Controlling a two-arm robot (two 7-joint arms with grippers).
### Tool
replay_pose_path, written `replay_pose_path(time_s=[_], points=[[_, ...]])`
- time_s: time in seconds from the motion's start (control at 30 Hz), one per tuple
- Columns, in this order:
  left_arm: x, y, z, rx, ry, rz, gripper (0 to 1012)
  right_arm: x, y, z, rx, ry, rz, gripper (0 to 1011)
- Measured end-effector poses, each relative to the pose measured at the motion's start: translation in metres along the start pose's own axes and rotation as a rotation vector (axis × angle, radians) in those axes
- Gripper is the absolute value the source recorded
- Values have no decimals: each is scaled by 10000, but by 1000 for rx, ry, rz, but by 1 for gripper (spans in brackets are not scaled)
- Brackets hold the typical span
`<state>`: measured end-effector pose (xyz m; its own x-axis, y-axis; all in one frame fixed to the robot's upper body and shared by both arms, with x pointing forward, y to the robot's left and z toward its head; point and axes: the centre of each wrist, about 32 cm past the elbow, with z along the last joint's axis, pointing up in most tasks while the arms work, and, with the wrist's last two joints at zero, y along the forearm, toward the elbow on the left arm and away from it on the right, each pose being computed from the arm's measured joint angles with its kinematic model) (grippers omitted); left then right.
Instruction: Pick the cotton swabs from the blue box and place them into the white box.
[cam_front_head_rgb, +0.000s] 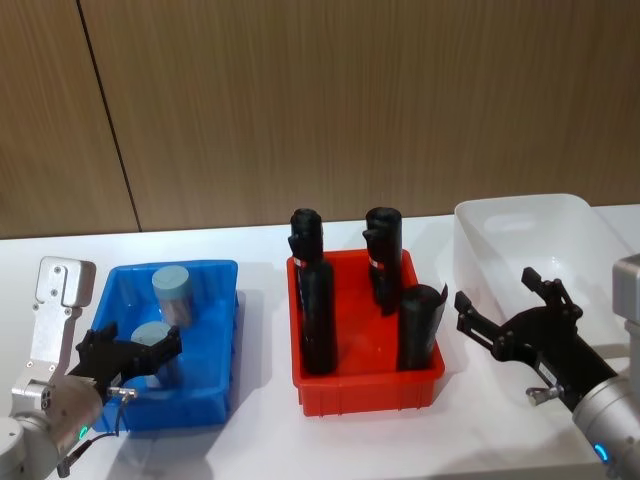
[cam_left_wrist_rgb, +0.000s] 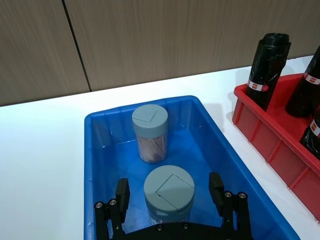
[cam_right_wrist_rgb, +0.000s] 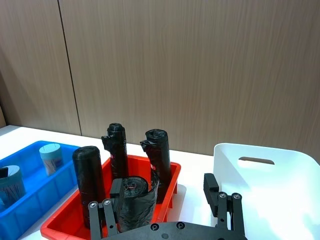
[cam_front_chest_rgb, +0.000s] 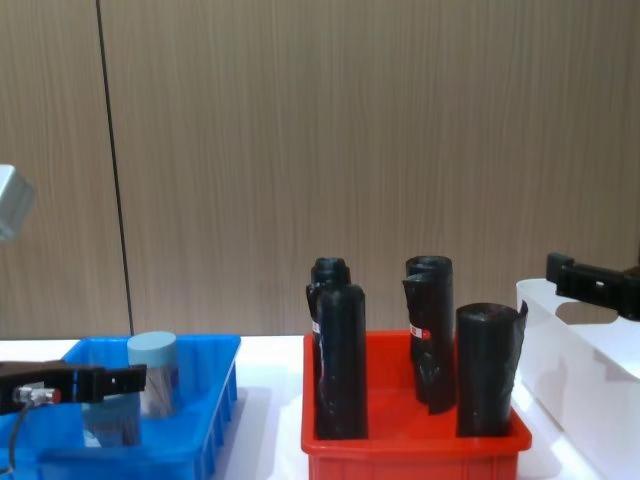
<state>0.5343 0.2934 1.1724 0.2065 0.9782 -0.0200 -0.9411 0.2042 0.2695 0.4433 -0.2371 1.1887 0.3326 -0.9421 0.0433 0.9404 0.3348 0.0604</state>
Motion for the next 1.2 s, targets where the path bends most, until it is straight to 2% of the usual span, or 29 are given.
replay_pose_path(time_s=[0.37, 0.63, 0.83, 1.07, 1.2], points=[[58, -134, -52, 31, 30, -25, 1004, 0, 0, 0, 0, 0, 0, 1002], [63, -191, -72, 42, 41, -37, 1004, 0, 0, 0, 0, 0, 0, 1002], [61, -217, -87, 52, 47, -40, 883, 0, 0, 0, 0, 0, 0, 1002], [56, -221, -92, 53, 46, -39, 674, 0, 0, 0, 0, 0, 0, 1002], [47, -210, -84, 46, 38, -35, 671, 0, 0, 0, 0, 0, 0, 1002]])
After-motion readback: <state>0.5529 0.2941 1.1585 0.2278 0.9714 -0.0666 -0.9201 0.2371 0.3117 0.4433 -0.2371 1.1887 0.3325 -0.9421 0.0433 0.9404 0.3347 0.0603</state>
